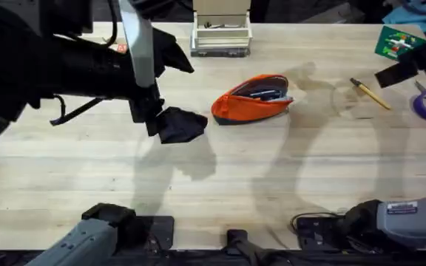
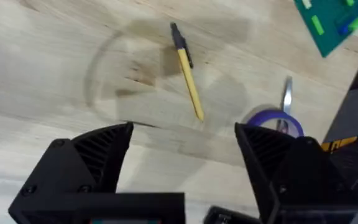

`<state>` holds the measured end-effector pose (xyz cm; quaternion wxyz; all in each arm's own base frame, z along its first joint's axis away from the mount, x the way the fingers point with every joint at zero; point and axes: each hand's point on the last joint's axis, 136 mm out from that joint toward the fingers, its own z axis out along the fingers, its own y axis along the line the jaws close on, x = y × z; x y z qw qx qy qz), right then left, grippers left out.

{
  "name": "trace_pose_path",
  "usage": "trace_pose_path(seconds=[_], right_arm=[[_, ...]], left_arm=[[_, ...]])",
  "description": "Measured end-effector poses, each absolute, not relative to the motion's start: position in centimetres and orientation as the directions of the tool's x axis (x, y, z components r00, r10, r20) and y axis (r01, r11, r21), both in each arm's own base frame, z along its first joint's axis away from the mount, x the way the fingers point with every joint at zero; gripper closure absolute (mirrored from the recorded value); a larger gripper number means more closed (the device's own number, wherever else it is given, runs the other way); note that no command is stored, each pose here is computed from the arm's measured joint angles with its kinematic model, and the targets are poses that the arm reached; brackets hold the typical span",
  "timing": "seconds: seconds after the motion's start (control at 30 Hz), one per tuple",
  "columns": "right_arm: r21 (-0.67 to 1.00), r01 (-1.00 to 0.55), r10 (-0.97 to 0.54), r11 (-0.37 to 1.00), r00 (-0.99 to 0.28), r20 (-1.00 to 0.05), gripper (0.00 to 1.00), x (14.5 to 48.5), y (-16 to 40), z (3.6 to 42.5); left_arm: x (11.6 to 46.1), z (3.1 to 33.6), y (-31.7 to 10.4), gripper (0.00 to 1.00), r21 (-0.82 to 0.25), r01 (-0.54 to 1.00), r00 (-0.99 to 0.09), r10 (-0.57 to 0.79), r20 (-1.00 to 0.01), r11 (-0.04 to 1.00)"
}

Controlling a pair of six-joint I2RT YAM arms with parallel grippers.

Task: Unzip the bag, pick up the pens from the table one at a time and place them inside, then zip the bag closed.

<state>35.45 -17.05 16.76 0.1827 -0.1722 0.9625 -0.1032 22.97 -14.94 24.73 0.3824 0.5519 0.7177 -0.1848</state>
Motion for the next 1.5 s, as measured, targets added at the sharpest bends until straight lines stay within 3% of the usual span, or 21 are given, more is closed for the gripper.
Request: trace_pose_path(seconds=[0.4,0.87,1.5], right_arm=[[-0.231,-0.390,-0.443,0.892,-0.857,-0.264,0.004,37.3,-18.5,11.8],[-0.132,-0.386,-0.408,0.913,-0.880,-0.243,0.004,38.0,-20.8,4.6],[-0.025,-0.363,-0.352,0.931,-0.880,-0.318,0.007,38.8,-20.2,3.8]], left_arm=[[23.0,24.7,-14.9,0.008,0.157,0.933,-0.098,0.651,-0.753,0.323],[23.0,24.7,-14.9,0.008,0.157,0.933,-0.098,0.651,-0.753,0.323],[23.0,24.7,-14.9,0.008,0.156,0.934,-0.099,0.651,-0.753,0.323]])
